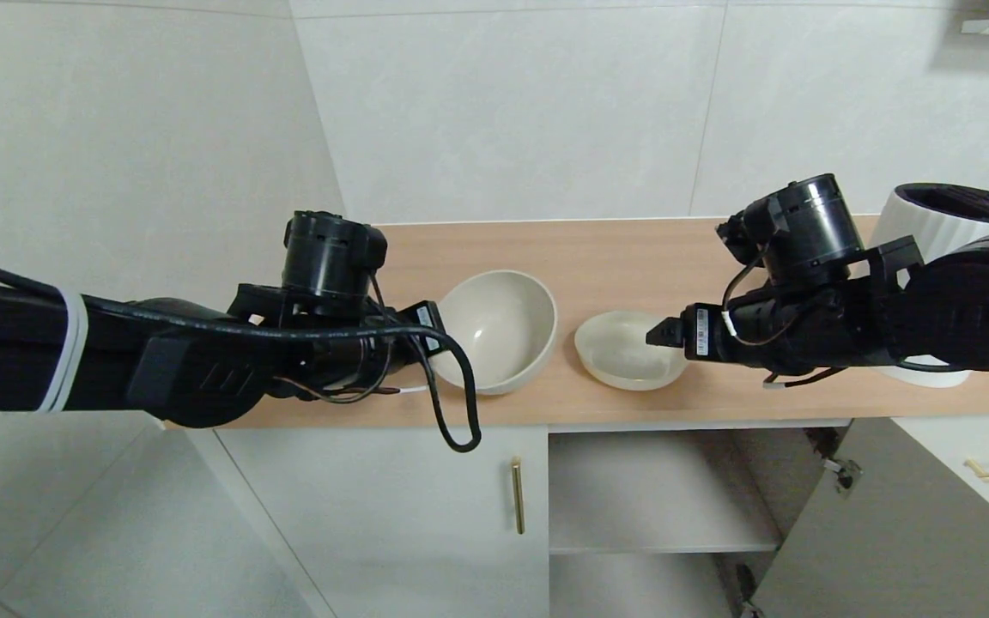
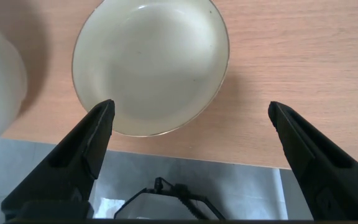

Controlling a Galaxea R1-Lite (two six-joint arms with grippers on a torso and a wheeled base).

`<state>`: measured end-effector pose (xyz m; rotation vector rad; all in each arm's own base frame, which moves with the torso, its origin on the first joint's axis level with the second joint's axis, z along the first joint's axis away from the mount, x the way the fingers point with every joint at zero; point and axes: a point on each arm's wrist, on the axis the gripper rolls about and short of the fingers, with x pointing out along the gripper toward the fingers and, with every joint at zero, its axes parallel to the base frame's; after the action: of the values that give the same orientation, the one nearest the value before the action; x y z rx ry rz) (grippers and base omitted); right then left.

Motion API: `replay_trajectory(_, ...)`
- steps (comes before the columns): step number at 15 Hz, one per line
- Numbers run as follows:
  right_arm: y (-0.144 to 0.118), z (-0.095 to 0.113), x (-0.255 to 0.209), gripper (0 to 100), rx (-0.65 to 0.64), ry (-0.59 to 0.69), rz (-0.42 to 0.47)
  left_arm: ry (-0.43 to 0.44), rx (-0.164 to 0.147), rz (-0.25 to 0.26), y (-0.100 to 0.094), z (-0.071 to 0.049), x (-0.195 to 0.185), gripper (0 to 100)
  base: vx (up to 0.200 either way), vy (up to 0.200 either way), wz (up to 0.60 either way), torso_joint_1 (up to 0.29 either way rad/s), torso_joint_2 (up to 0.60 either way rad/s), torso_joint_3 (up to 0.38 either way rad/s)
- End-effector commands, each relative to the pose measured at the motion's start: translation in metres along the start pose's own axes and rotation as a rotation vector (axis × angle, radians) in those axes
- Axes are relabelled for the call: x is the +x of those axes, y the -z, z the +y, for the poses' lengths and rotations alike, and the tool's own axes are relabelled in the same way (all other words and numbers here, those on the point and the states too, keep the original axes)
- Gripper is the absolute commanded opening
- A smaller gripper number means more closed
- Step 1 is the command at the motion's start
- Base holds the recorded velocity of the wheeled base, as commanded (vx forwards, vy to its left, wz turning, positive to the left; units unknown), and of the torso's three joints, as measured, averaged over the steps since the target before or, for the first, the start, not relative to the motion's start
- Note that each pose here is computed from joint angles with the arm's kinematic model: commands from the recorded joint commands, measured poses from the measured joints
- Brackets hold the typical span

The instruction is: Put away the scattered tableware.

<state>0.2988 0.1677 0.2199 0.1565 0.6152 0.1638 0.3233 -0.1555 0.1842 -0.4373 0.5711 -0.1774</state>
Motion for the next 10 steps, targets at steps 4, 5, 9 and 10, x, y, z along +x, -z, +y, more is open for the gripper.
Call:
replay_trajectory(4,0.0,0.007,0.011,100,-0.032,0.02,-0.039,0.031,0.01,-0.008,-0.001,-0.003,-0.017,0,0.0,0.0,0.0,0.0,0.0,0.0)
replay_trajectory(5,0.001,0.011,0.018,100,-0.055,0.056,-0.063,0.054,0.017,-0.003,0.0,-0.006,-0.025,0,0.0,0.0,0.0,0.0,0.0,0.0)
replay_trajectory(9,0.006,0.013,0.041,100,-0.076,0.116,-0.082,0.15,0.078,0.038,0.004,-0.002,-0.05,0,0.0,0.0,0.0,0.0,0.0,0.0)
replay_trajectory(10,0.008,0.013,0.046,100,-0.084,0.134,-0.078,0.162,0.091,0.044,0.004,-0.002,-0.052,0,0.0,0.0,0.0,0.0,0.0,0.0)
